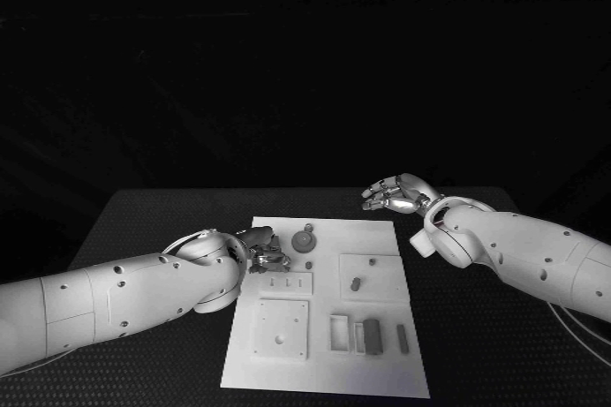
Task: Assemble the parts on the task board
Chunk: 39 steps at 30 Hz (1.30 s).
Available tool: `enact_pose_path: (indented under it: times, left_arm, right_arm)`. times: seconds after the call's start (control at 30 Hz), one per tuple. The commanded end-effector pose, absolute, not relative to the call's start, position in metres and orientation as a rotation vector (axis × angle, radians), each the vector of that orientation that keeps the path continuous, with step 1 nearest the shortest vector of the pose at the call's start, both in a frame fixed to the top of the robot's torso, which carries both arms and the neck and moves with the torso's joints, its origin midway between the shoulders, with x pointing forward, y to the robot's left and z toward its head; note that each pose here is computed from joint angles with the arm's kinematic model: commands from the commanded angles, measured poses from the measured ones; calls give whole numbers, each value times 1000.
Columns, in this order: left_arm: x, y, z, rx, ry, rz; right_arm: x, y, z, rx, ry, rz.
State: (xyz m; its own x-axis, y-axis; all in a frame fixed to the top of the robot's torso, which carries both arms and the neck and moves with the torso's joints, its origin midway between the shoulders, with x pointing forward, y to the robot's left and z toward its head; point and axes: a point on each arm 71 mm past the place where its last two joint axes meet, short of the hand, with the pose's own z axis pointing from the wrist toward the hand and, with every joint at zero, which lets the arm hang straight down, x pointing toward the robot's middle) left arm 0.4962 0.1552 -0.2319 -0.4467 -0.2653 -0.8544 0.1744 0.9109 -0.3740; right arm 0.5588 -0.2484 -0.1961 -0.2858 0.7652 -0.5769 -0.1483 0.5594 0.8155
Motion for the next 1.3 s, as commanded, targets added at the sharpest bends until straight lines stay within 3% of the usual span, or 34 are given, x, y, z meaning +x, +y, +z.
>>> enact_pose_path:
  times: [0.03, 0.6, 1.3]
  left_arm:
    - [493, 152, -228, -62, 1895, -530]
    - [482, 155, -245, -87, 1898, -540]
    - [480, 153, -250, -59, 1956, -526]
  right_arm:
    - [558, -247, -196, 516, 1625, 977]
    - [558, -249, -195, 518, 1623, 974]
    - [557, -250, -195, 520, 1624, 974]
